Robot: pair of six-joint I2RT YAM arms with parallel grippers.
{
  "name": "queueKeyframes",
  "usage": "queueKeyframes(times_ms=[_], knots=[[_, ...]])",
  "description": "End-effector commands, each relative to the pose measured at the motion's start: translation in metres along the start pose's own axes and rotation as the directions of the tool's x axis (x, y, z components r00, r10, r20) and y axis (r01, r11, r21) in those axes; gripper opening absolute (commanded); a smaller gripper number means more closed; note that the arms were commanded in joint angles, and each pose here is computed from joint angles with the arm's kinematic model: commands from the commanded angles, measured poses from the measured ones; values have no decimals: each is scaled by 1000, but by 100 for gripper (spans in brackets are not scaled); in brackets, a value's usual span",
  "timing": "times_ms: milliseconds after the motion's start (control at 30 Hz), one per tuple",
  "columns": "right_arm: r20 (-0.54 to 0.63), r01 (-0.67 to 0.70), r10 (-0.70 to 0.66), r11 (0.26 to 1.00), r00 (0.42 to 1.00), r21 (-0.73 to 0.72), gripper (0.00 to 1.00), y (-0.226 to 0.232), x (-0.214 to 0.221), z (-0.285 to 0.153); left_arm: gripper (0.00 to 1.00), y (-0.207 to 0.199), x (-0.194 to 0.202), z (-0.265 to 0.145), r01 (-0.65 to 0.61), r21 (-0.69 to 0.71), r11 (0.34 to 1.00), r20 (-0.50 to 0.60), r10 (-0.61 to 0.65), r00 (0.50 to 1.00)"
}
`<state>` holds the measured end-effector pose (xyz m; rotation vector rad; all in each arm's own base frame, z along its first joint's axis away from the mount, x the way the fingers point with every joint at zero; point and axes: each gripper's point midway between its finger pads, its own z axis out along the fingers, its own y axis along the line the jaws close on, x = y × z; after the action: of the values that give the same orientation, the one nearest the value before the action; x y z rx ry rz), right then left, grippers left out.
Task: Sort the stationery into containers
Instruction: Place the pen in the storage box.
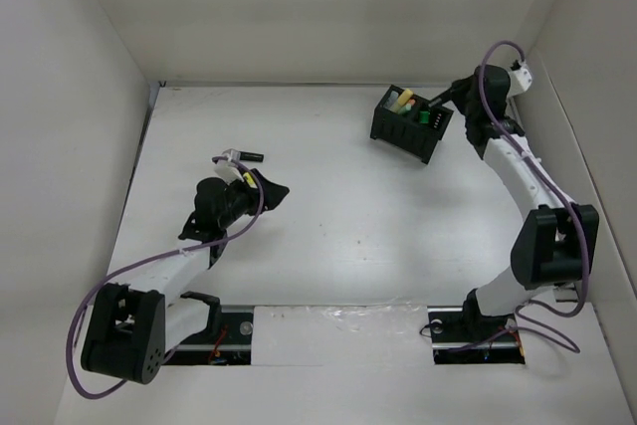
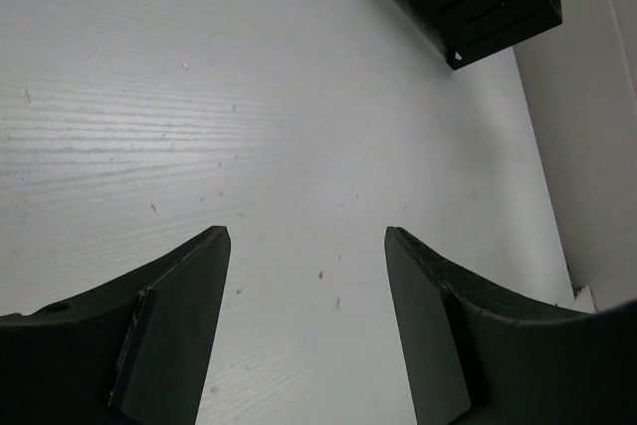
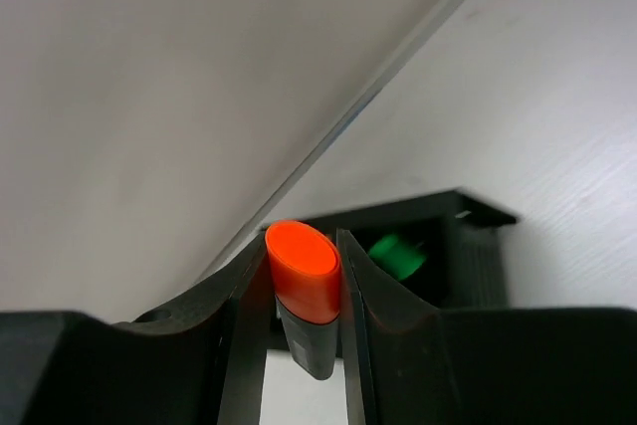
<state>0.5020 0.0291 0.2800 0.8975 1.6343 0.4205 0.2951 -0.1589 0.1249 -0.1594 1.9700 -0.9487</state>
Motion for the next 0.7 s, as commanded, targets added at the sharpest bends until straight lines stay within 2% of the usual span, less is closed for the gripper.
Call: queueKeyframes(times_ms=[0, 200, 300, 500, 600, 667], knots=[[161, 7, -32, 988, 986, 155, 11, -30, -33, 13, 60, -13, -22, 4, -39, 24, 999, 45, 38, 998], [176, 104, -158, 954, 972, 283, 11, -43, -44, 40, 59, -8, -20, 5, -31, 2, 1000, 38, 31, 999], [165, 154, -208, 944, 964, 292, 11, -36, -32, 42, 59, -8, -22, 7, -40, 2, 999, 38, 40, 998], [135, 214, -269, 922, 954, 323, 12, -33, 2, 51, 57, 8, -28, 4, -23, -103, 994, 73, 31, 997], [123, 233, -286, 915, 950, 329, 20, -32, 16, 52, 57, 15, -34, 1, -19, -146, 989, 103, 34, 994], [111, 247, -299, 907, 948, 340, 39, -34, 23, 52, 57, 26, -35, 0, -8, -203, 979, 115, 32, 993]])
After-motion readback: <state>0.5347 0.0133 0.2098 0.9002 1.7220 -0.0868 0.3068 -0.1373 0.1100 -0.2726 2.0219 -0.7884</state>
